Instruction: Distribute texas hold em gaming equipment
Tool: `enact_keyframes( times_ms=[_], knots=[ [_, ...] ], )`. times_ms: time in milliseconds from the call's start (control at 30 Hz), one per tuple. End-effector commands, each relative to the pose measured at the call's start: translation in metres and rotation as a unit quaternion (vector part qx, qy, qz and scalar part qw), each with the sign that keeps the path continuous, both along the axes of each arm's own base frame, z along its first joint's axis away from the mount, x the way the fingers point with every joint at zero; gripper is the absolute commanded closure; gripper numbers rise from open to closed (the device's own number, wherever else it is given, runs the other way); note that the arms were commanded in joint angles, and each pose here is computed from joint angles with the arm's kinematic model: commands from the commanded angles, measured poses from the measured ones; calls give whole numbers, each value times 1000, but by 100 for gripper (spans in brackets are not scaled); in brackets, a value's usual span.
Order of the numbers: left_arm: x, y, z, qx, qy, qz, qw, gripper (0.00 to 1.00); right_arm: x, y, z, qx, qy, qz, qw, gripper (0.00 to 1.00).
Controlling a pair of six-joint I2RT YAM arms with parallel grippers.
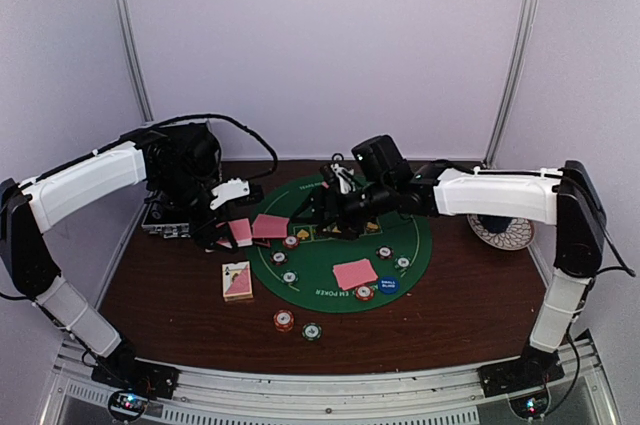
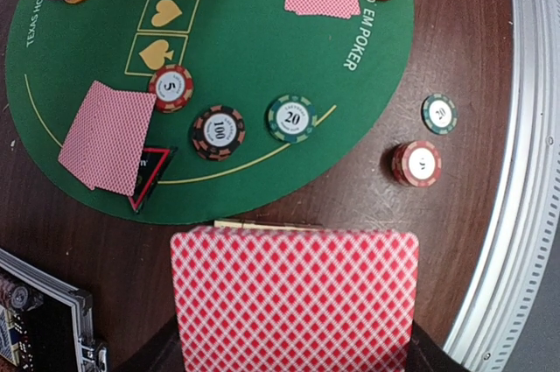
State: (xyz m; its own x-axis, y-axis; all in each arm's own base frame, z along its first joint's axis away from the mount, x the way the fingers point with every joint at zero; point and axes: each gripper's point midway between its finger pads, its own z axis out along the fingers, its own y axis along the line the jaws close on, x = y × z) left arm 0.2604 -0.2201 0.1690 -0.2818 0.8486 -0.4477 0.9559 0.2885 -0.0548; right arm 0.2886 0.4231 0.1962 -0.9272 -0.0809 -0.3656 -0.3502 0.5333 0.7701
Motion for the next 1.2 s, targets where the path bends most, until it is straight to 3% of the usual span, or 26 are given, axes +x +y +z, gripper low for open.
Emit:
enact_keyframes(
  times_ms=[0, 533, 1167],
  knots=[
    [4, -9, 16, -31, -9, -3, 999, 99, -4, 54, 30, 117, 39, 13, 992, 16],
    [10, -14, 17, -38, -12, 2, 999, 99, -15, 118, 25, 183, 96, 59, 977, 20],
    [11, -12, 22, -38, -22, 1, 999, 100, -14, 153, 7, 215, 151, 77, 962, 30]
  ],
)
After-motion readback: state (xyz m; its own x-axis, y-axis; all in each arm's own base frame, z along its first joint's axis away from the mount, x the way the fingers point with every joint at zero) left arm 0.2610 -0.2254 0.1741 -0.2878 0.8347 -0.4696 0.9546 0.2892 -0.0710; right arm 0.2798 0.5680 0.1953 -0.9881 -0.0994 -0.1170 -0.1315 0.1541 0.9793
